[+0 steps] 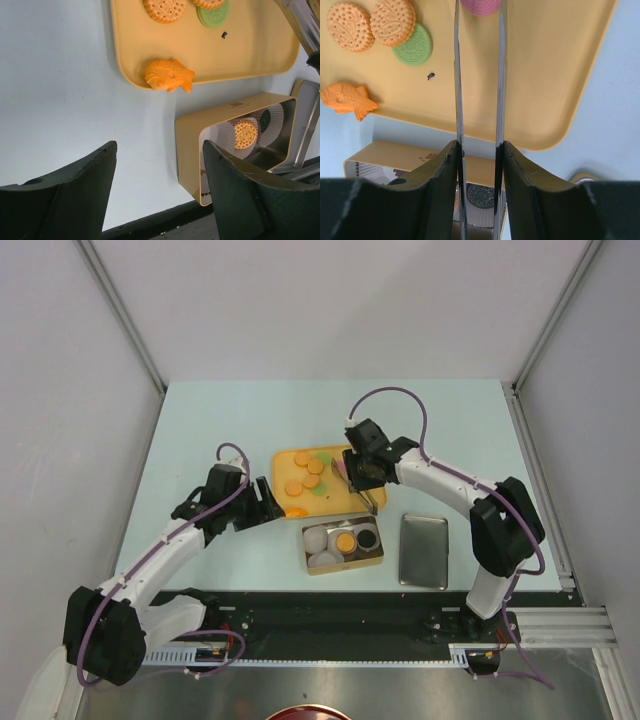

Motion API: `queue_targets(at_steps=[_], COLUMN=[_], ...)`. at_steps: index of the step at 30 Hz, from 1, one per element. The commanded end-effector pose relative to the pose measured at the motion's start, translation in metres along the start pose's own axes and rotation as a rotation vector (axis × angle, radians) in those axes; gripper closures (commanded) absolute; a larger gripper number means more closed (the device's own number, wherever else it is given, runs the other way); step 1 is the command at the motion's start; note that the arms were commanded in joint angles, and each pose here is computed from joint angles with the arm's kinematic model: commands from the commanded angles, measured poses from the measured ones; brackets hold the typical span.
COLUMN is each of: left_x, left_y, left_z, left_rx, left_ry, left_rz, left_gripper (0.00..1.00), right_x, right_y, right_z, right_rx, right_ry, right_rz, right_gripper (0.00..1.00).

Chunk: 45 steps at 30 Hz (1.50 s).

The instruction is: Pack the cookies

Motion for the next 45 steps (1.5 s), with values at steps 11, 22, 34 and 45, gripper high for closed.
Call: queue_targets(at_steps=[11,22,34,45], left_x=[0.006,0.015,0.019,0.017], left_y=[-0.005,-0.004,0.0,0.003], left_z=[-0.01,-0.028,-0.033,-0.025], left_rx=[-0.024,-0.048,-0.034,-0.03], left_ry=[-0.046,-0.077,-0.095,-0.082], left_rz=[0.018,-0.027,-0.061,-0.06], left_gripper=[0.25,0.25,0.25,0.24], right_x=[0.084,0.151,0.171,0.154], right_y=[0.024,0.028,0.037,0.05], right_z=[-0.016,0.061,0.126,0.14], right_rx=[0.022,0.079,0.119,0.155], right_ry=[-0.153,-0.145,-0.084,-0.04], right_rz=[-0.081,-0.151,-0.187,-0.214], right_gripper=[0.66,0.66,0.66,0.66])
Point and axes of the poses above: each gripper's point midway between its finger pads, its own x axis back along the fingers, its own y axis along the line the jaws close on, z = x × y, the point moved 3 cm from there along x, back along the fingers, and after that the axes turned 15 degrees about -x, right-handed, at the moved point
